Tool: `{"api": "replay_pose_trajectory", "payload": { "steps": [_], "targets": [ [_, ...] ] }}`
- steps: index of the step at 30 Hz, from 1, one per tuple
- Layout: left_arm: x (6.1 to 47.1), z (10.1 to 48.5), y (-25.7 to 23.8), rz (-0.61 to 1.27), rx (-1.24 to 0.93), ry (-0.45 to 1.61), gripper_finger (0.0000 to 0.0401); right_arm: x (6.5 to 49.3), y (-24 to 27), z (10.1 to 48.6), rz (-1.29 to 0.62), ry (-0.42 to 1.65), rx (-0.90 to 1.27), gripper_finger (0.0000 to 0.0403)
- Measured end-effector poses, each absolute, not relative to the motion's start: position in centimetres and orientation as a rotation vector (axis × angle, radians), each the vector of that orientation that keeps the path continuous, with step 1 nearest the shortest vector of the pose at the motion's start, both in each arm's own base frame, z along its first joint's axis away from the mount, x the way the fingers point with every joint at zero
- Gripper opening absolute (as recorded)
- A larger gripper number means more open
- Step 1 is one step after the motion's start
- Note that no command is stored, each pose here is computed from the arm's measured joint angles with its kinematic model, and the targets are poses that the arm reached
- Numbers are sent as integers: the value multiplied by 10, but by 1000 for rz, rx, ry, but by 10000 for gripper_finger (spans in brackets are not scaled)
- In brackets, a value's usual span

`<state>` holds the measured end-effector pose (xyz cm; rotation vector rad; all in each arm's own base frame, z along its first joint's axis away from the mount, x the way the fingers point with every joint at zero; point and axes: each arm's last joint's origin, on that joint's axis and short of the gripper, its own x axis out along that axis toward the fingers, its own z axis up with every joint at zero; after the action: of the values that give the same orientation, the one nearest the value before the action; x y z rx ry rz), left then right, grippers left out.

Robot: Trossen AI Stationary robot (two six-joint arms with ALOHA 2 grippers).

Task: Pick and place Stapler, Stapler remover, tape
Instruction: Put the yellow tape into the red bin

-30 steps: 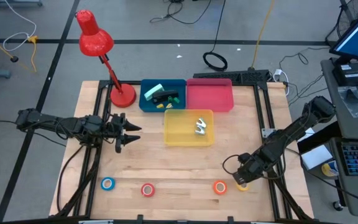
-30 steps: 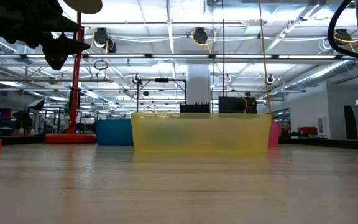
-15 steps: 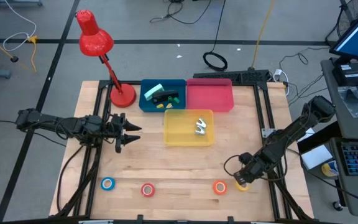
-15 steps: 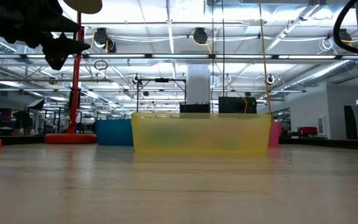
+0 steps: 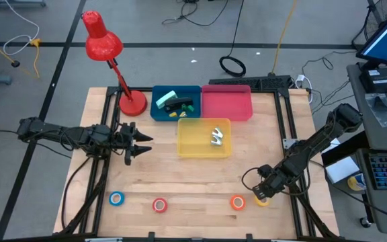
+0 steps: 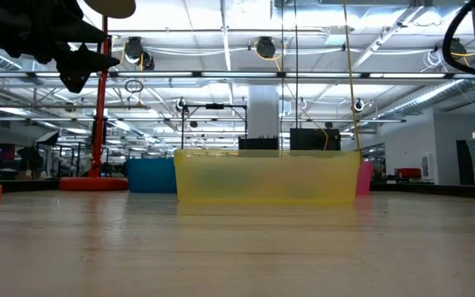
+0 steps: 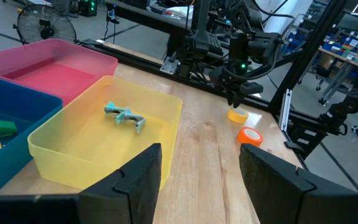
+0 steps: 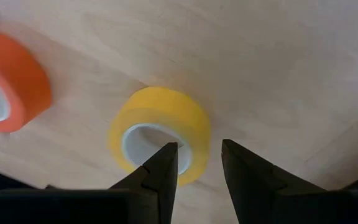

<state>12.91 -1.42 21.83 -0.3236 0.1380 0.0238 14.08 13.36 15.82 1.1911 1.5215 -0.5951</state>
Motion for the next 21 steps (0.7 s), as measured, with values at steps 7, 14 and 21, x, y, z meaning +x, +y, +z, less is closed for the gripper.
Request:
{"api": "replay_pose_trajectory", "payload": {
  "steps": [7,14,21],
  "targets": [
    [129,218,-14,24,-324,138,216,136,129,137,-541,1504,1230,116],
    [129,218,-14,24,-324,138,216,125,120,120,-613,1533,1246,105],
    [129,218,-13,51,-337,132,216,124,119,120,-568,1541,1203,31]
  ]
}}
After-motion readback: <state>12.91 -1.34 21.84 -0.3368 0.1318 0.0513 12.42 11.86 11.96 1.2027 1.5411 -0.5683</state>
